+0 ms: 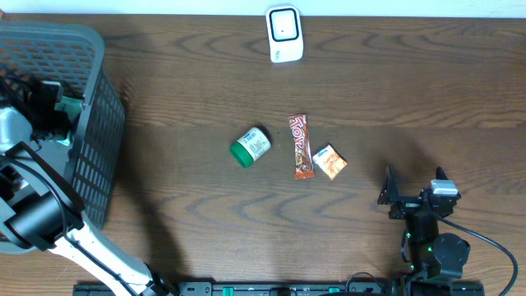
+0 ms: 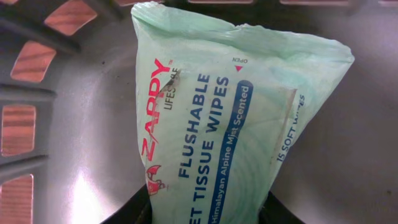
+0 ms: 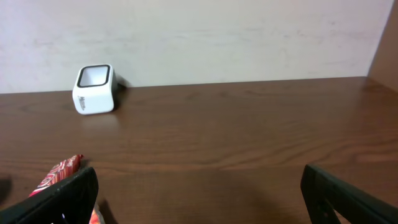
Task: Scan the item barcode
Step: 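Reach the left gripper into the basket and grasp the mint-green wipes packet, then carry the wipes packet toward the scanner and release it on the table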
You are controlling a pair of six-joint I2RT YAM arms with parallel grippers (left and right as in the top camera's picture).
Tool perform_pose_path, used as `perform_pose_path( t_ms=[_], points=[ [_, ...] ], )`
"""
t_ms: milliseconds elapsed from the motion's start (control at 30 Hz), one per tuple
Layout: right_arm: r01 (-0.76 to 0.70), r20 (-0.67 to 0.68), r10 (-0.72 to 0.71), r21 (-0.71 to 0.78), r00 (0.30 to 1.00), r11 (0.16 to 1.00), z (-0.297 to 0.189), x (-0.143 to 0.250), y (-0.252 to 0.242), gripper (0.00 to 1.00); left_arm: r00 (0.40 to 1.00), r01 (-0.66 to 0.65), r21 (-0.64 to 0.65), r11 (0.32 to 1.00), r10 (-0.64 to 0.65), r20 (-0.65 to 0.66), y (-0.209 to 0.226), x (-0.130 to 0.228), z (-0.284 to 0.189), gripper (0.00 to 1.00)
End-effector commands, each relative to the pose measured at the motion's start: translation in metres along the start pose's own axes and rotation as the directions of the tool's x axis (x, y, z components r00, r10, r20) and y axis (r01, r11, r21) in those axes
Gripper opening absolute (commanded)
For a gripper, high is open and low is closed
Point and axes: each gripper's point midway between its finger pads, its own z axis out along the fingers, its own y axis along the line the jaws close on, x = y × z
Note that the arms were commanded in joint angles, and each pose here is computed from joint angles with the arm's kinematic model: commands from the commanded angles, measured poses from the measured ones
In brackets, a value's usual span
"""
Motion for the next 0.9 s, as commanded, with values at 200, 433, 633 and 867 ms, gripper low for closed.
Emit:
perform_pose_path(
  t_ms=[200,433,633,867],
  points=[
    [-0.012,0.0,0.012,-0.01,1.0,1.0,0.0,0.0,0.002,0.99,0.969,0.242,-0.066,0.968,-0.238,0.065,0.01,-0.015,-0.046,0.29],
    [-0.012,0.0,0.012,-0.01,1.0,1.0,0.0,0.0,0.002,0.99,0.864,0.396,0.012,0.918,-0.377,0.335,-0.001,-0.072,-0.16,0.29],
    [-0.012,0.0,0.012,-0.01,1.0,1.0,0.0,0.0,0.002,0.99,0.747,0.19,0.36,0.913,-0.373,0.551,-0.081,-0.121,-0.281,0.29],
    [-0.012,0.0,0.012,-0.01,1.0,1.0,0.0,0.0,0.002,0.99,0.707,-0.312,0.662,0.681,-0.299,0.641,-0.235,-0.127,-0.399,0.29]
  ],
)
